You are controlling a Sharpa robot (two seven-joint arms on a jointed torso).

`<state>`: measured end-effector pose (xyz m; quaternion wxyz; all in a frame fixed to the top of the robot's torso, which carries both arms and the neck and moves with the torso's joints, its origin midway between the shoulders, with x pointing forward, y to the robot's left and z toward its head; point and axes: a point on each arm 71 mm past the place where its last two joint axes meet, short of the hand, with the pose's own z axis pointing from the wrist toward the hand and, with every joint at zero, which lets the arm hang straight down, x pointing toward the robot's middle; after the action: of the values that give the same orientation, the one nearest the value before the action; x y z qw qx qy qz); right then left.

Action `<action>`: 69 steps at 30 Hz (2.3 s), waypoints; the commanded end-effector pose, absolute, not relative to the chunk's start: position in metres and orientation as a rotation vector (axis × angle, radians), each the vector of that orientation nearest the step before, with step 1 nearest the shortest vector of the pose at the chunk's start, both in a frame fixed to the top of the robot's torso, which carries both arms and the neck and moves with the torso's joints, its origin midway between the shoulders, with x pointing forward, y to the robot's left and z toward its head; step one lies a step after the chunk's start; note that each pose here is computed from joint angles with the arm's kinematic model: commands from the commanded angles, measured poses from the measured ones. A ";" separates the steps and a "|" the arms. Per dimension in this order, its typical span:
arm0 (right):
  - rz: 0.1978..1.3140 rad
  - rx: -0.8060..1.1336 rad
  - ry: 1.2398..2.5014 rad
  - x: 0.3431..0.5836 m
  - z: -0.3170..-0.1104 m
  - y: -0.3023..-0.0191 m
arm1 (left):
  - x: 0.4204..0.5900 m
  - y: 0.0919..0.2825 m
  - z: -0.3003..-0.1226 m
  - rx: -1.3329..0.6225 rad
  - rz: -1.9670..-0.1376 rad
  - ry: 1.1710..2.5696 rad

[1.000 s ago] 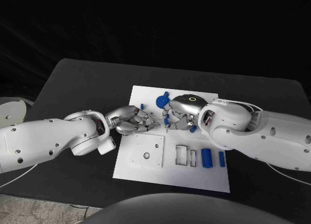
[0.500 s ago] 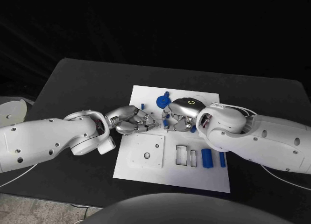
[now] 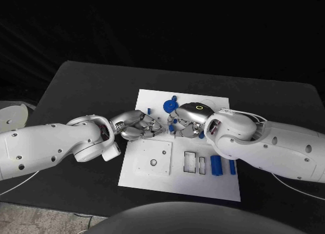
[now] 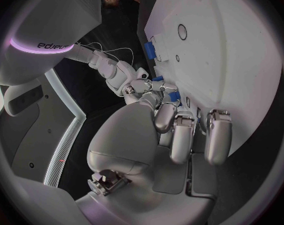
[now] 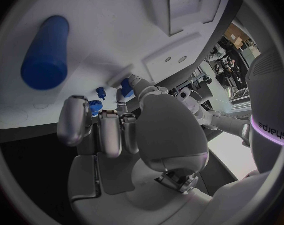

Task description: Assemble the parts on the task board

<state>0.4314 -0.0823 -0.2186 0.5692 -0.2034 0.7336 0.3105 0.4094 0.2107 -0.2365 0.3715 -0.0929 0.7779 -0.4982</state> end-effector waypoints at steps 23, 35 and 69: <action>0.720 -0.489 1.700 0.431 -0.218 -0.083 | 0.410 0.212 -0.238 -0.236 -1.272 2.007; 0.804 -0.442 1.529 0.424 -0.184 -0.093 | 0.408 0.215 -0.230 -0.282 -1.159 1.937; 0.712 -0.319 1.368 0.435 -0.132 -0.174 | 0.480 0.165 -0.174 -0.191 -0.352 2.376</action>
<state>0.4352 -0.1732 -0.1338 0.6999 -0.1455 0.6230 0.3176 0.4806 0.1636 -0.1709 0.3671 -0.0931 0.9094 -0.1719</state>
